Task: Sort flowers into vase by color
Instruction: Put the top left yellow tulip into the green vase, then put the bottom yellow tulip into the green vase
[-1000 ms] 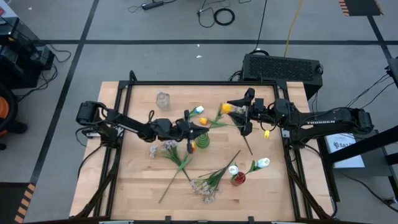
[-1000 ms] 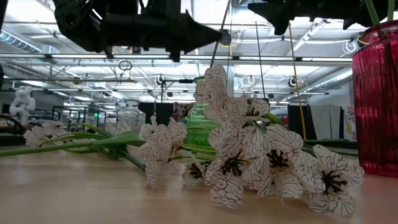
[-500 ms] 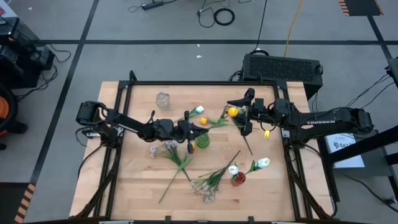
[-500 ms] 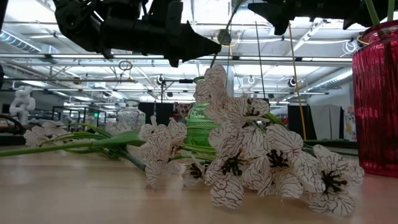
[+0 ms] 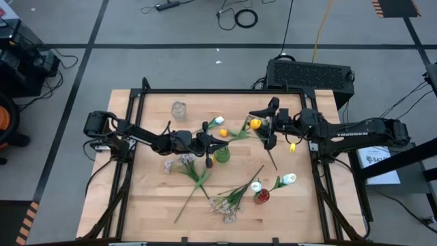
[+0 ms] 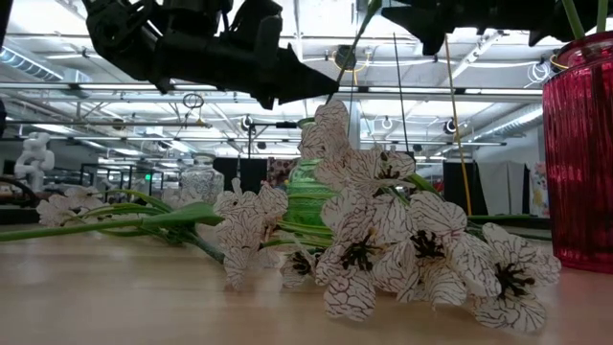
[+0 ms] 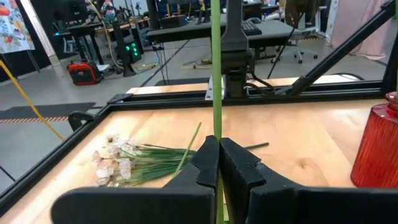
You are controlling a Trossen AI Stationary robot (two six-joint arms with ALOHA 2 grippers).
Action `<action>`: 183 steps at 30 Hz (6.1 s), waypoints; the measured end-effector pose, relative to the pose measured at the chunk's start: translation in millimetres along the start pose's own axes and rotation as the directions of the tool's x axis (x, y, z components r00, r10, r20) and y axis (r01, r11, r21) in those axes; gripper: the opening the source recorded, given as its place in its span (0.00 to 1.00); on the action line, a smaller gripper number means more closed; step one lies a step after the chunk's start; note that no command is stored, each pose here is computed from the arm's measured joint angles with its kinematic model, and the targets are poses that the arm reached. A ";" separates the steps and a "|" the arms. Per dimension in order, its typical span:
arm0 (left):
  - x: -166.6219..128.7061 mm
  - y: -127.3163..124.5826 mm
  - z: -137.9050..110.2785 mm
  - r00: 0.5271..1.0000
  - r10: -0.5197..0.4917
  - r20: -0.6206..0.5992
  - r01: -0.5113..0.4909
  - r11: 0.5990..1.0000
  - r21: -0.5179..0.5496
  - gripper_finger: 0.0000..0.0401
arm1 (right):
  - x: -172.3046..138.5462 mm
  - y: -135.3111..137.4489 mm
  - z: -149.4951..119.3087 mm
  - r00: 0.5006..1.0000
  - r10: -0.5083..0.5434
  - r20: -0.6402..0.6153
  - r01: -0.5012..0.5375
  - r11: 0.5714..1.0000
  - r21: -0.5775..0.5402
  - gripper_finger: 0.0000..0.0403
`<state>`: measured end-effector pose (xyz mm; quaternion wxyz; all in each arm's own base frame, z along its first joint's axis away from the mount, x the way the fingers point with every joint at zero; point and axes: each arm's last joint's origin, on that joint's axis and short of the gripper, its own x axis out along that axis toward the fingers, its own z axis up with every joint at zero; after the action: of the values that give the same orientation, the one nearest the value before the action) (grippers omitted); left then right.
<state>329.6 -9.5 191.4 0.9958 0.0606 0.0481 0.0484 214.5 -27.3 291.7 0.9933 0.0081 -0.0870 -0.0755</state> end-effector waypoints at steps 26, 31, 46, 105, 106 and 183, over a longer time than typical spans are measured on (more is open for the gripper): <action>0.1 1.0 -0.4 1.000 0.005 -0.004 -0.005 1.000 -0.001 0.03 | -6.9 5.8 5.2 0.980 0.200 -0.003 -0.200 0.979 -0.039 0.49; 0.1 1.0 -0.4 1.000 0.005 -0.004 -0.005 1.000 -0.001 0.03 | -5.4 6.5 6.8 0.974 0.223 0.027 -0.223 0.975 -0.017 0.49; 0.1 1.0 -1.2 1.000 0.005 -0.012 -0.005 1.000 0.001 0.03 | -1.2 7.3 8.5 0.966 0.246 0.084 -0.247 0.969 0.000 0.42; -61.8 -0.7 19.7 0.898 -0.104 -0.427 0.076 0.994 -0.083 0.54 | 29.1 0.7 -32.9 0.977 0.211 -0.021 -0.210 0.977 0.016 0.01; -60.9 -1.5 17.0 0.890 -0.114 -0.442 0.083 0.993 -0.088 0.54 | 29.6 -0.1 -33.7 0.978 0.208 -0.024 -0.207 0.978 0.016 0.01; -89.3 11.6 38.8 0.894 0.095 -0.438 -0.073 0.995 0.065 0.54 | -41.2 -11.8 15.4 0.991 -0.071 -0.116 0.049 0.983 -0.180 0.57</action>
<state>244.0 -11.6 239.2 0.9544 0.0735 0.2704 0.1026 169.9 -32.8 299.5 0.9909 -0.0726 -0.0187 -0.1122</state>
